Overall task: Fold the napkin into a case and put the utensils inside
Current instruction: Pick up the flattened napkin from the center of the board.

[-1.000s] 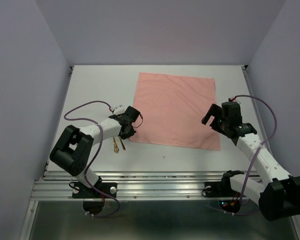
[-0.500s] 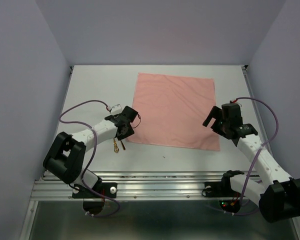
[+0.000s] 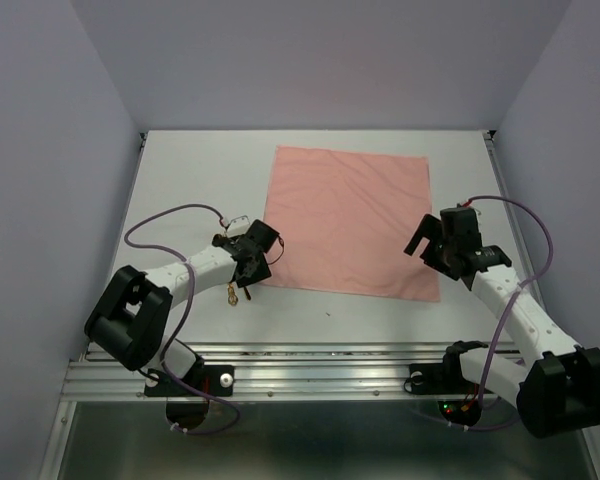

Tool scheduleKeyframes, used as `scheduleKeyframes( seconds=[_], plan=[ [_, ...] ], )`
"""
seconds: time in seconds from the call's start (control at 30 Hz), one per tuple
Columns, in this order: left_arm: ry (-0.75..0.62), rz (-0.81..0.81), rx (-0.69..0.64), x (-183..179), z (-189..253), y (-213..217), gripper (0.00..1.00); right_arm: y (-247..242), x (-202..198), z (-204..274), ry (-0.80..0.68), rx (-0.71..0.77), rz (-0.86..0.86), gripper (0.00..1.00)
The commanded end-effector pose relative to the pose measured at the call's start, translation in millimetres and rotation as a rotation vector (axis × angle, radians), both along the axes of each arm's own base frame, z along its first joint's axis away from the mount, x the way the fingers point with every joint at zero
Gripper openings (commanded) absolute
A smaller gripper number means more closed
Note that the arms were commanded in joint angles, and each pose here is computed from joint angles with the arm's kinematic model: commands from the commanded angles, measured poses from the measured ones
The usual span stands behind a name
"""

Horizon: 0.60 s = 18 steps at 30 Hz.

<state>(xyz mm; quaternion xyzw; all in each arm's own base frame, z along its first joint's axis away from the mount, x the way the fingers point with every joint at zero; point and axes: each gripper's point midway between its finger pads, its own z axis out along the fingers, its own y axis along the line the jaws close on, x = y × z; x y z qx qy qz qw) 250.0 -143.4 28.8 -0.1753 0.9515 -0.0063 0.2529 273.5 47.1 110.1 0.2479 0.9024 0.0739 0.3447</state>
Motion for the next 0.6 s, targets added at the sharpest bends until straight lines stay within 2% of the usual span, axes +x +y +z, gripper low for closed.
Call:
scheduleKeyframes(
  seconds=[0.0, 0.2, 0.3, 0.37, 0.4, 0.43, 0.47, 0.57],
  plan=[
    [0.018, -0.033, 0.024, -2, -8, 0, 0.47, 0, 5, -4, -0.006, 0.005, -0.007, 1.0],
    [0.05, -0.031, 0.059, 0, -21, 1, 0.46, -2, 6, -6, 0.002, -0.004, -0.02, 1.0],
    [0.058, -0.041, 0.061, 2, -25, -2, 0.4, -5, 6, -6, 0.004, -0.012, -0.037, 1.0],
    [0.058, -0.039, 0.07, 5, -25, -2, 0.33, -5, 5, -7, 0.017, -0.015, -0.039, 1.0],
    [0.062, -0.038, 0.083, 5, -27, -1, 0.21, -6, 2, -10, 0.033, -0.015, -0.044, 1.0],
    [0.064, -0.039, 0.088, 6, -27, -1, 0.14, -6, 2, -11, 0.04, -0.013, -0.051, 1.0],
    [0.062, -0.041, 0.092, 9, -23, -2, 0.0, -2, 1, -14, 0.061, 0.008, -0.045, 1.0],
    [0.043, -0.044, 0.082, 14, -15, -5, 0.0, 20, -2, -20, 0.144, 0.102, 0.014, 1.0]
  ],
)
